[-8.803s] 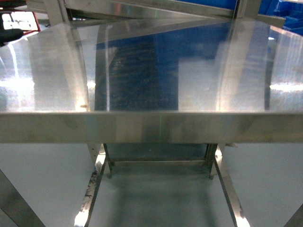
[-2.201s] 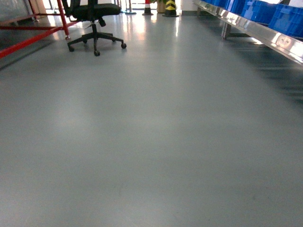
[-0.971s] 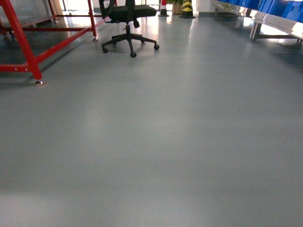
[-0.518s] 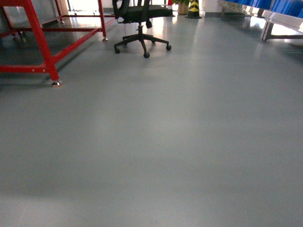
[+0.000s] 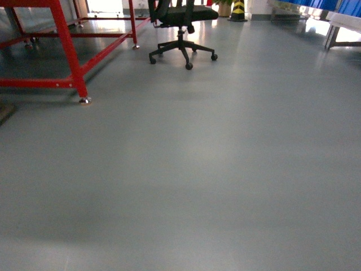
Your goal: Pick capacitor and pack into box
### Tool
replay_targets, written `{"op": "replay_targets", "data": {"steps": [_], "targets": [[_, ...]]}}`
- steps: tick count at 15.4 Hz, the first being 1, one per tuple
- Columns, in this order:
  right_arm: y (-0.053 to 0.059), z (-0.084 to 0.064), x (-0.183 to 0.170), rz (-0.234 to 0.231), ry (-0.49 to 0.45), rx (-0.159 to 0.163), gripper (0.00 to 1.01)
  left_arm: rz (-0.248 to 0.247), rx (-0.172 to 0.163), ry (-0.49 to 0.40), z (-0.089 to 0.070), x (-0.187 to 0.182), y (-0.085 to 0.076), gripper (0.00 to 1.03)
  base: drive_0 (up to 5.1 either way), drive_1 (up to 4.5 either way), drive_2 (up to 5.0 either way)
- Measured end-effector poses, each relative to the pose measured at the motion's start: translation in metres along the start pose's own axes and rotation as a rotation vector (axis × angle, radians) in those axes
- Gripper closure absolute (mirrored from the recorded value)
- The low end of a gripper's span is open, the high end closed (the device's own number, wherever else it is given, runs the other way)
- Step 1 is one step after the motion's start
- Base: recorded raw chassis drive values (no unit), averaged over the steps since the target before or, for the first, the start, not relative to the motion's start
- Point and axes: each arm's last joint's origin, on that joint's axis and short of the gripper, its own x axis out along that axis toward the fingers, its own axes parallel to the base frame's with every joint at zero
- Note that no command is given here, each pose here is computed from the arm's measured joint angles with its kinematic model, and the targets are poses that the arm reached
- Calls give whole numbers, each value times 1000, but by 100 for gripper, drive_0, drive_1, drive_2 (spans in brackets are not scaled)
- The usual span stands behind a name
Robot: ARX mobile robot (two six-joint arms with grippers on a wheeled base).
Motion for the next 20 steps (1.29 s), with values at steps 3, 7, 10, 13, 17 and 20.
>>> {"op": "replay_targets", "data": {"steps": [3, 7, 10, 13, 17, 20], "targets": [[0, 0, 0, 0, 1, 0, 3, -1, 0, 0, 0, 0, 0, 59, -482, 348, 133], [0, 0, 0, 0, 0, 0, 3, -2, 0, -1, 0, 0, 0, 59, -487, 343, 128], [0, 0, 0, 0, -5, 0, 3, 1, 0, -1, 0, 0, 0, 59, -491, 339, 124], [0, 0, 0, 0, 0, 0, 3, -1, 0, -6, 1, 0, 0, 59, -485, 345, 130], [0, 0, 0, 0, 1, 0, 3, -1, 0, -1, 0, 0, 0, 59, -487, 343, 128], [0, 0, 0, -1, 3, 0, 3, -1, 0, -2, 0, 0, 0, 59, -490, 338, 140]]}}
